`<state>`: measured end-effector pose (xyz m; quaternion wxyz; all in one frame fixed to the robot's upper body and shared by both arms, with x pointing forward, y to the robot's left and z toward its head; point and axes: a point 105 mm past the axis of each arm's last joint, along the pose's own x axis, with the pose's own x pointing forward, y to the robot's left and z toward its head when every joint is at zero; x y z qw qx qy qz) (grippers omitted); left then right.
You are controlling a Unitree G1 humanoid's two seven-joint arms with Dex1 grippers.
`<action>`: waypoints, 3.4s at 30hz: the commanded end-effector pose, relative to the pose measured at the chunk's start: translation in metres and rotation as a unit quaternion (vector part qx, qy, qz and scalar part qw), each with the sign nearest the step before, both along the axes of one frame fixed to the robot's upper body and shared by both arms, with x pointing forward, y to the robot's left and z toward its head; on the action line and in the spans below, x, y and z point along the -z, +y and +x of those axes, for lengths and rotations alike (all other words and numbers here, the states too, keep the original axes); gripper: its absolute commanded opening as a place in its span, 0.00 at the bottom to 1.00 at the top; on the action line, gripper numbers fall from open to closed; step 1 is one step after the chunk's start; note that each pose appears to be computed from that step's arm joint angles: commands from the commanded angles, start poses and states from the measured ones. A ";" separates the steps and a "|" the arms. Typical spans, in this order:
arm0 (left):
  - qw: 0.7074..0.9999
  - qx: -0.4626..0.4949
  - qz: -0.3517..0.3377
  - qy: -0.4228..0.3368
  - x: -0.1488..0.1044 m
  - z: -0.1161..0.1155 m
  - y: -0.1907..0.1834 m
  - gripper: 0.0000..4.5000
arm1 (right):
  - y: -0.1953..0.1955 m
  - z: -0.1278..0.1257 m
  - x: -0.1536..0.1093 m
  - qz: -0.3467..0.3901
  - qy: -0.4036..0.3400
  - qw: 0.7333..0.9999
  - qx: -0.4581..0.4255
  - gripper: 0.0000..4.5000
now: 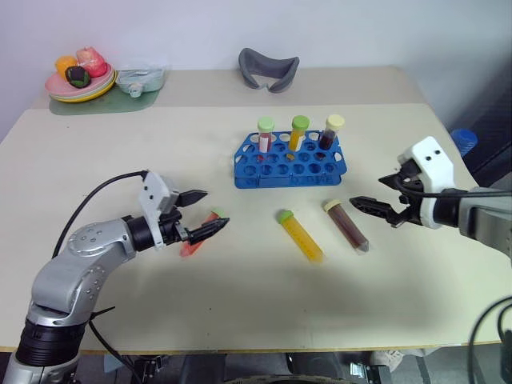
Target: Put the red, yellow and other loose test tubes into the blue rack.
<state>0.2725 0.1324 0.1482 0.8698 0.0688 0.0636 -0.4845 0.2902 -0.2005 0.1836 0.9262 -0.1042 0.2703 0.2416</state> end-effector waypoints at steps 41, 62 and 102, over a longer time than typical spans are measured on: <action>0.993 0.117 -0.003 -0.023 0.028 -0.040 -0.049 1.00 | 0.035 0.018 0.048 -0.108 0.185 0.968 0.130 0.59; 0.997 0.050 -0.047 -0.032 0.010 -0.024 -0.041 1.00 | 0.059 0.030 -0.078 0.081 -0.264 0.958 0.074 0.18; 0.988 0.064 -0.121 -0.077 -0.031 -0.009 -0.064 1.00 | 0.050 0.088 -0.018 0.178 -0.467 0.846 0.187 0.40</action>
